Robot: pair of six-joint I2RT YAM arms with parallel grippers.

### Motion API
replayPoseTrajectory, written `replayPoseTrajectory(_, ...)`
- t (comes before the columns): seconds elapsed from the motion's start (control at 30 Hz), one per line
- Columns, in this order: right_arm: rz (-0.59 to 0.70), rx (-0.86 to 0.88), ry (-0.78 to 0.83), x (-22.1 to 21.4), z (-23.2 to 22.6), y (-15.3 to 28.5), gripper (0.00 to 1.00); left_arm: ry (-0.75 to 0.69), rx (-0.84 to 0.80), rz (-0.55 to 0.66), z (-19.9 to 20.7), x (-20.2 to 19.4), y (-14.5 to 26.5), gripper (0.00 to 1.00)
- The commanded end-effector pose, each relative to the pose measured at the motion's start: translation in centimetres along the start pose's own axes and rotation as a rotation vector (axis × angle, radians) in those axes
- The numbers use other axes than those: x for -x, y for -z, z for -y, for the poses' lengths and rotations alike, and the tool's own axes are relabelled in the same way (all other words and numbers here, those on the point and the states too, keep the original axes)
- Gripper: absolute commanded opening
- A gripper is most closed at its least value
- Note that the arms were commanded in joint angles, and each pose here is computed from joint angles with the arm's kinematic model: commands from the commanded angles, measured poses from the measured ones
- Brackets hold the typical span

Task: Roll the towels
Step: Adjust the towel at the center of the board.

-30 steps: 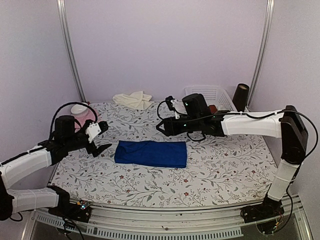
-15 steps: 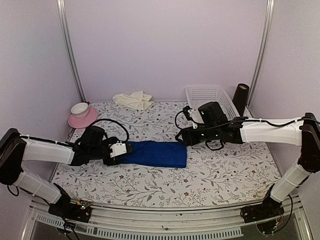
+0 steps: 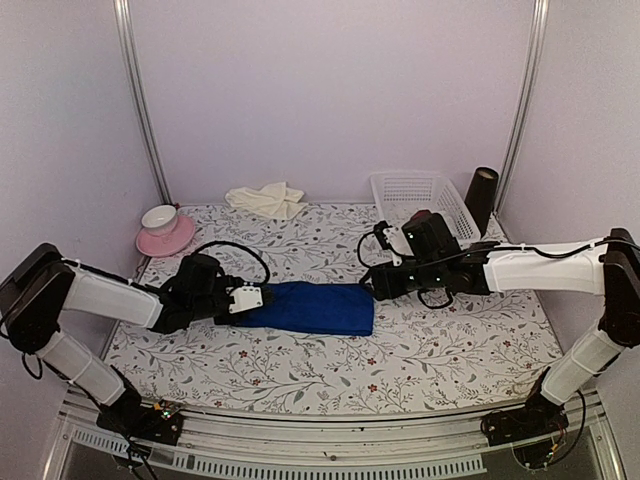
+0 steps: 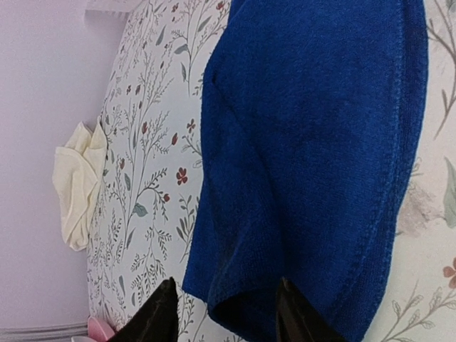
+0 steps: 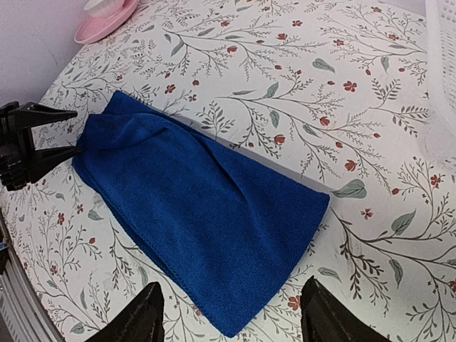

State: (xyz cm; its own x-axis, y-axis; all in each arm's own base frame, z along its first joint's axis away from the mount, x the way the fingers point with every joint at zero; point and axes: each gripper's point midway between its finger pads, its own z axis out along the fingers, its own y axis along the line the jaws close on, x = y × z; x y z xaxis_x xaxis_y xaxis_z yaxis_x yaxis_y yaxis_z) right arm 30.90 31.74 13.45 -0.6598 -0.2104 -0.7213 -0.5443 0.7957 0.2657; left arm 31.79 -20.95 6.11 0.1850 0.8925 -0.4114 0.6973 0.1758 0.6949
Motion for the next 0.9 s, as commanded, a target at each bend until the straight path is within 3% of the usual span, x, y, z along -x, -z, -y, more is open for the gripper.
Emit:
replayPoseTrajectory(0.0,0.059,0.008,-0.001,1.4,-0.2,1.0,0.65,-0.025,0.031,0.031,-1.2,1.4,-0.5,0.46)
replayPoseTrajectory(0.23,0.06,0.006,-0.008,1.2,0.1,0.9,0.65,-0.032,-0.037,0.055,0.0,1.8,-0.4,0.54)
replayPoseTrajectory(0.37,0.057,0.012,-0.011,1.1,0.0,0.8,0.65,-0.045,-0.045,0.031,0.4,1.2,-0.8,0.53)
replayPoseTrajectory(0.67,0.055,0.011,-0.016,0.7,0.2,0.7,0.65,-0.056,-0.053,-0.012,0.9,0.3,-1.8,0.39)
replayPoseTrajectory(0.87,0.058,0.011,-0.017,0.7,0.3,0.6,0.65,-0.037,-0.026,-0.009,0.1,0.5,-1.8,0.18)
